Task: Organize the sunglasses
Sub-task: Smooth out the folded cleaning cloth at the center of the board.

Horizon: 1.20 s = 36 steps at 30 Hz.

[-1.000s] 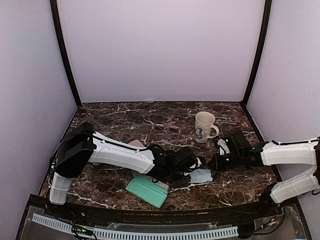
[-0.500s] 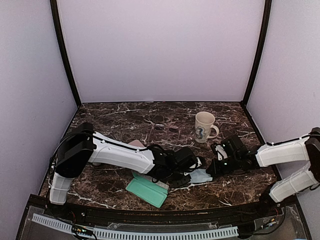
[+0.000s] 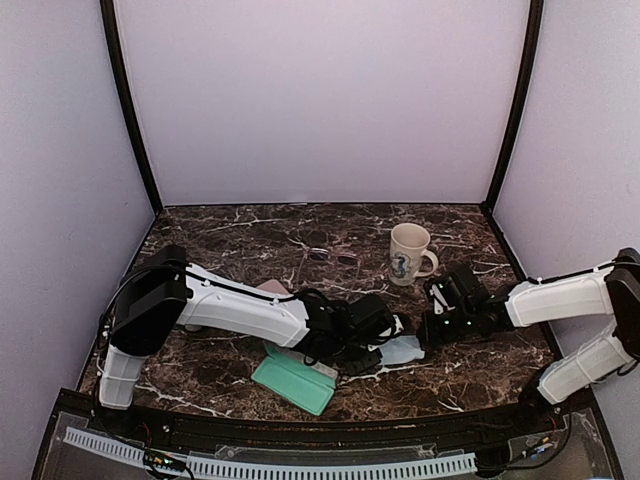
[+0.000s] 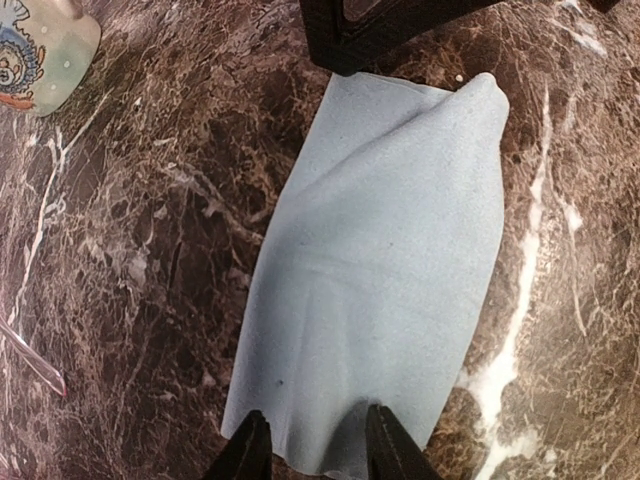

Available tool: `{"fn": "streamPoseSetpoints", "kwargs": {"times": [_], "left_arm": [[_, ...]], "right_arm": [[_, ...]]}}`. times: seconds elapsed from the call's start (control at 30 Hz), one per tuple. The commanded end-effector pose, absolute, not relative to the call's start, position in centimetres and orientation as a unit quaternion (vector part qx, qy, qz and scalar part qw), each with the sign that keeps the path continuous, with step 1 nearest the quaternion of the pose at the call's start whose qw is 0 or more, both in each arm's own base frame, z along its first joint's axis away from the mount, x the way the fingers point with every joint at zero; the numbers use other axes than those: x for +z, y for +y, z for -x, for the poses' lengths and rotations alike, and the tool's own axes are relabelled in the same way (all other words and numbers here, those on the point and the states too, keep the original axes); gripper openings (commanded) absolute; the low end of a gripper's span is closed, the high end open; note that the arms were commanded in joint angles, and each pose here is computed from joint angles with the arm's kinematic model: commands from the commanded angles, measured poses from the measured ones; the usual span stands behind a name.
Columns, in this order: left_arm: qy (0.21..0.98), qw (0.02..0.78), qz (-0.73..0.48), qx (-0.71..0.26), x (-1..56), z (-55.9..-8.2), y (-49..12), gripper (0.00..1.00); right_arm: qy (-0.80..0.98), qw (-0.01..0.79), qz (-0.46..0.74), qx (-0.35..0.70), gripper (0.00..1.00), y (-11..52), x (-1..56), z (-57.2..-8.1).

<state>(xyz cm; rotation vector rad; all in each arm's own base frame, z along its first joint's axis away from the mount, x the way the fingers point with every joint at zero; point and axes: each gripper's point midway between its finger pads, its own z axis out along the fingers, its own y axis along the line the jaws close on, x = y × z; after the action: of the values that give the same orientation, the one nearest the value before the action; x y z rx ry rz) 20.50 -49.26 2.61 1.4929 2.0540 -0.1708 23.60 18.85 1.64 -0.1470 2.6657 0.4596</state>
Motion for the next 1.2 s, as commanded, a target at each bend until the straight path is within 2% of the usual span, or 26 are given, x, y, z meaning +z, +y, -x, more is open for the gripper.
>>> {"fn": "streamPoseSetpoints", "kwargs": {"times": [0.0,0.2,0.5,0.8,1.17], "left_arm": [[0.776,0.259,-0.574,-0.045,2.4,-19.4,-47.4,0.35],[0.781,0.266,-0.563,-0.047,2.6,-19.6,-47.6,0.35],[0.778,0.287,-0.555,-0.061,4.4,-20.0,-48.5,0.36],[0.770,0.342,-0.531,-0.088,8.1,-21.3,-51.2,0.42],[0.748,0.351,-0.514,-0.230,9.5,-19.0,-55.3,0.49]], "right_arm": [[0.977,0.184,0.041,0.097,0.00,16.0,-0.3,-22.2],[0.975,0.193,0.040,0.101,0.00,15.9,0.4,-22.2],[0.950,0.227,0.063,0.205,0.01,19.0,4.0,-22.3],[0.948,0.210,0.081,0.226,0.00,20.3,2.8,-22.3],[0.949,0.198,0.083,0.230,0.00,20.7,1.5,-22.2]]}}
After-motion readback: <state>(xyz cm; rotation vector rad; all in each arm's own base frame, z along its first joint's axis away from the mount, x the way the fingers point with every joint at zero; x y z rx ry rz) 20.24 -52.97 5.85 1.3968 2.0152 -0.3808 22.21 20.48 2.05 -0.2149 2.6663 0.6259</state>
